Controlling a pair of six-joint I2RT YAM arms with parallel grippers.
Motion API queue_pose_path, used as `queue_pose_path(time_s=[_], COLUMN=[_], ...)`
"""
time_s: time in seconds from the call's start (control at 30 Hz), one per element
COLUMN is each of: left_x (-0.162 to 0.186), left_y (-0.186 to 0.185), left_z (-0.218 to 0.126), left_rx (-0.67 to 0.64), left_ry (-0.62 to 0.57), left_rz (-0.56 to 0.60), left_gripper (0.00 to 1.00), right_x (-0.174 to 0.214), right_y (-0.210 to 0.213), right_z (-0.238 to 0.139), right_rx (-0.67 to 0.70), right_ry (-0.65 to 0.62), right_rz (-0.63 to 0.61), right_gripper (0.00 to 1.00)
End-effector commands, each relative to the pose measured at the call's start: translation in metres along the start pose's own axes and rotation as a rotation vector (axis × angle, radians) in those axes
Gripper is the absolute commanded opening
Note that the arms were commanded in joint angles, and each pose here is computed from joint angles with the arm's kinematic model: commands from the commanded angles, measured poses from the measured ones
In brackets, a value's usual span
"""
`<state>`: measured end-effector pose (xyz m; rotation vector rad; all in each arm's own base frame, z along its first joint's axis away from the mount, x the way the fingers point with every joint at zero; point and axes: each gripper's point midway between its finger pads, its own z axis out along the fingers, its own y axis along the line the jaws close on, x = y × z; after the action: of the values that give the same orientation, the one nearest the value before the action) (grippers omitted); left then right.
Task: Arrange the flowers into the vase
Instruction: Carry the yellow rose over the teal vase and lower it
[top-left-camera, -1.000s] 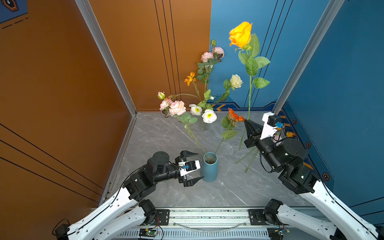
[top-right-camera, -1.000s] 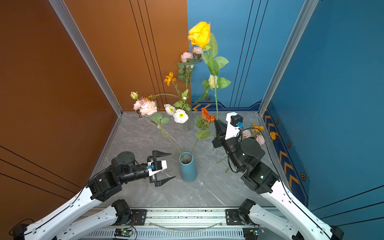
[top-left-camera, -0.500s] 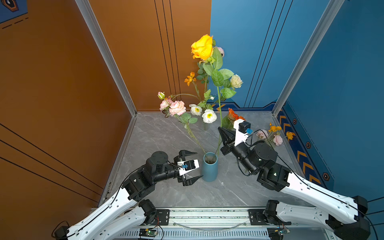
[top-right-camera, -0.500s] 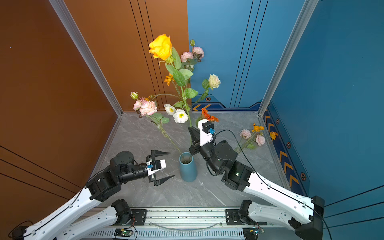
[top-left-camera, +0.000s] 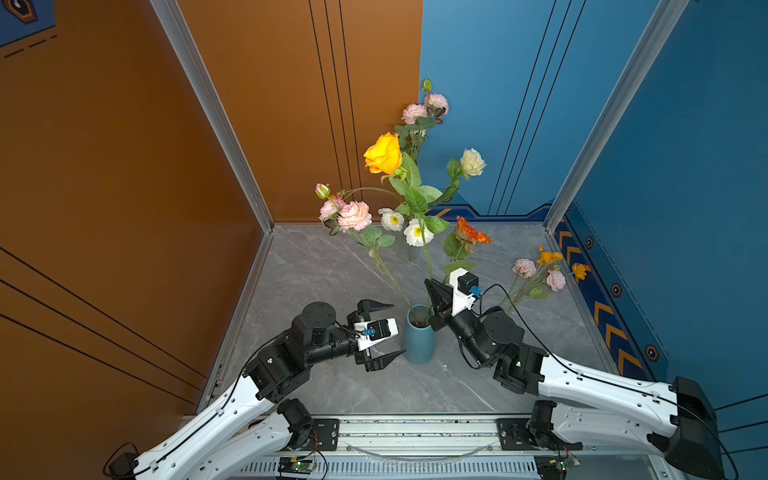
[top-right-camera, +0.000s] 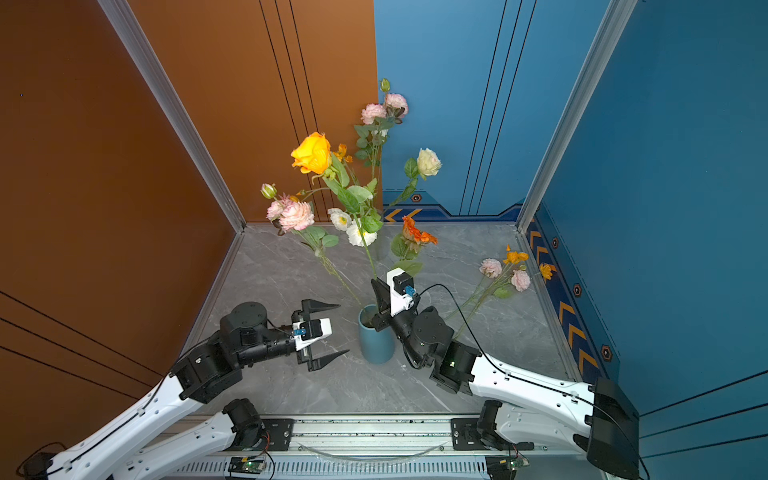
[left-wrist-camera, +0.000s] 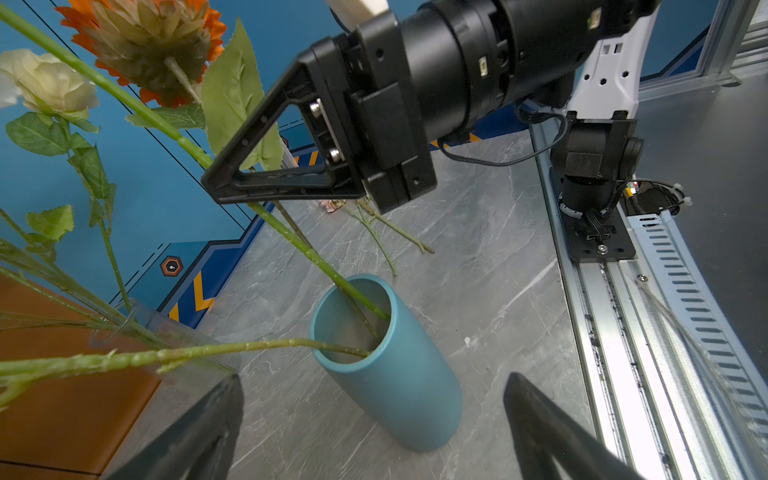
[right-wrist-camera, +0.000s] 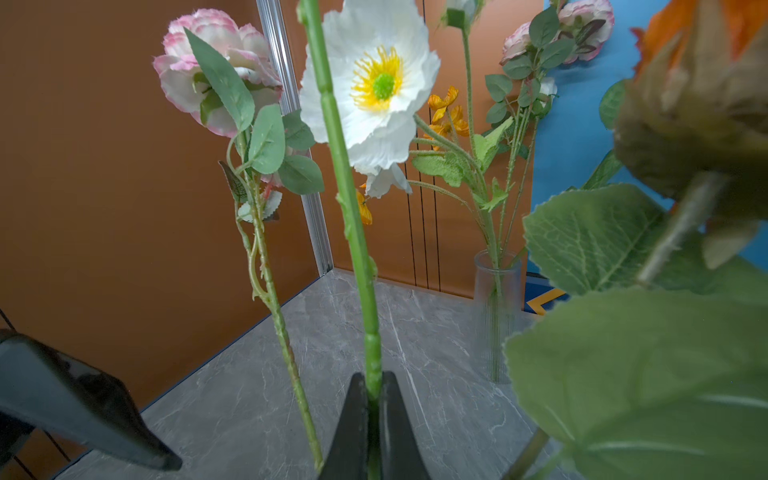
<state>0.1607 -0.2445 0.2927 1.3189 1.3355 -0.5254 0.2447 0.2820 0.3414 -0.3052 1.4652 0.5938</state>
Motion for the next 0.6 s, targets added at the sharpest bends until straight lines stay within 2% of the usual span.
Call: queue_pose_path(time_s=[0.0,0.23,0.57], left_x=[0.009,0.010,0.011], left_y=[-0.004,-0.004,-0.004], left_z=[0.001,0.002,0.003], left_rx=[0.016,0.021,0.023], left_ry=[0.019,0.021,0.025], left_rz=[0.000,-0.004,-0.006], left_gripper=[0.98,0.98,0.98], right_x=[-0.011,0.019,0.053], right_y=[0.005,0.012,0.005], right_z=[0.001,-0.003,-0.009], right_rx=[-0.006,-0.026,0.016], right_ry=[-0.043,0.016,0.080], right_rz=[0.026,0.032,0.001], right_gripper=[0.00,0.00,0.03])
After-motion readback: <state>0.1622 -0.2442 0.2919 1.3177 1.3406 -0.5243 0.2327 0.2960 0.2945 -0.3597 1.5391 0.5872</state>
